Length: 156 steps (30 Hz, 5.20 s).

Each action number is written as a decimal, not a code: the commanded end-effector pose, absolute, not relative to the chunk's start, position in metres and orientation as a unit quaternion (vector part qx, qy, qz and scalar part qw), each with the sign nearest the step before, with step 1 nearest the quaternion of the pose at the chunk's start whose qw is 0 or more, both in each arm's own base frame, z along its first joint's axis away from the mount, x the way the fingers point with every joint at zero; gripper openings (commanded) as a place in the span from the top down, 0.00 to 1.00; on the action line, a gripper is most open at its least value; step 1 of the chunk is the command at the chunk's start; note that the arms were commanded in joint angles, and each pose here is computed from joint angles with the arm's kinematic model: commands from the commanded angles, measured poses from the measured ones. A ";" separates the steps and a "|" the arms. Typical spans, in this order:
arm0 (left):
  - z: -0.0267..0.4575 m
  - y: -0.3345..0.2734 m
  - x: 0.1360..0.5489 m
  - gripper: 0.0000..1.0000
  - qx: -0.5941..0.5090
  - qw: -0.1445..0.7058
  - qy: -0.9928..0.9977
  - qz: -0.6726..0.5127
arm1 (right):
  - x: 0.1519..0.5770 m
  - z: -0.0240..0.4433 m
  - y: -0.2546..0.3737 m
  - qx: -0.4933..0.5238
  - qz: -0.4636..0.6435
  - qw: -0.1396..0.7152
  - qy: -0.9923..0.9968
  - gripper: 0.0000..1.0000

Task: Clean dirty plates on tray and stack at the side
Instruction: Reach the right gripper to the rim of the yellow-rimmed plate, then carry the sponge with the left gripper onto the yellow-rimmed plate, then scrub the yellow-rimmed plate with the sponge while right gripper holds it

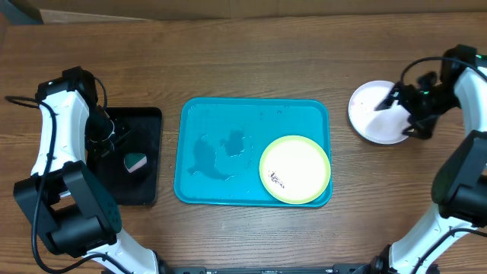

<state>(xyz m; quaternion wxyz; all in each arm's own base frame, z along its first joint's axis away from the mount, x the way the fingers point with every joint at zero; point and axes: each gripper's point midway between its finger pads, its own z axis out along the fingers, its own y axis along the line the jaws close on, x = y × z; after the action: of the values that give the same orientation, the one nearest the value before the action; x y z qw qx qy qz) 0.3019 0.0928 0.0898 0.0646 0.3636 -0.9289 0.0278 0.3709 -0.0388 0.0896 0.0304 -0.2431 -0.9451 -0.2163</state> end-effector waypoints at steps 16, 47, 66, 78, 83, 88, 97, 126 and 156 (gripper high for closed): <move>0.094 0.093 0.305 0.96 0.357 0.052 -0.932 0.034 | 0.349 0.074 0.117 0.195 -0.127 0.010 -0.972 0.27; 0.109 0.031 0.331 0.96 0.213 0.017 -0.951 0.225 | 0.335 0.020 0.151 0.100 -0.126 0.005 -0.987 0.96; 0.109 -0.102 0.327 0.96 0.021 0.043 -0.973 0.226 | 0.334 -0.012 0.222 0.063 -0.143 -0.005 -0.988 0.96; 0.063 -0.156 0.333 0.96 0.034 0.051 -0.985 0.161 | 0.343 -0.018 0.229 0.047 -0.152 -0.018 -0.987 0.96; 0.032 -0.183 0.346 0.96 0.004 0.022 -0.987 0.160 | 0.352 -0.016 0.234 0.051 -0.161 -0.038 -0.985 0.96; 0.003 -0.185 0.356 0.96 0.033 0.016 -0.991 0.130 | 0.352 -0.017 0.234 0.051 -0.160 -0.039 -0.985 0.96; 0.003 -0.171 0.370 0.64 0.054 0.007 -0.990 0.132 | 0.349 -0.026 0.233 0.053 -0.165 -0.045 -0.984 0.96; 0.043 -0.136 0.373 0.46 0.064 -0.004 -0.997 0.050 | 0.350 -0.026 0.233 0.054 -0.166 -0.048 -0.984 0.96; 0.022 -0.151 0.362 0.67 0.060 0.011 -0.995 0.085 | 0.350 -0.026 0.233 0.054 -0.166 -0.048 -0.984 0.96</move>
<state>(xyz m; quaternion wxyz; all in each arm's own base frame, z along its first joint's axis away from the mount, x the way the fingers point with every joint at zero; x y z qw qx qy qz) 0.3705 -0.1513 0.0213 0.0088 0.0627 -0.9942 0.0870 0.3634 0.2479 0.0041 -0.0737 0.0594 -0.9742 -0.2049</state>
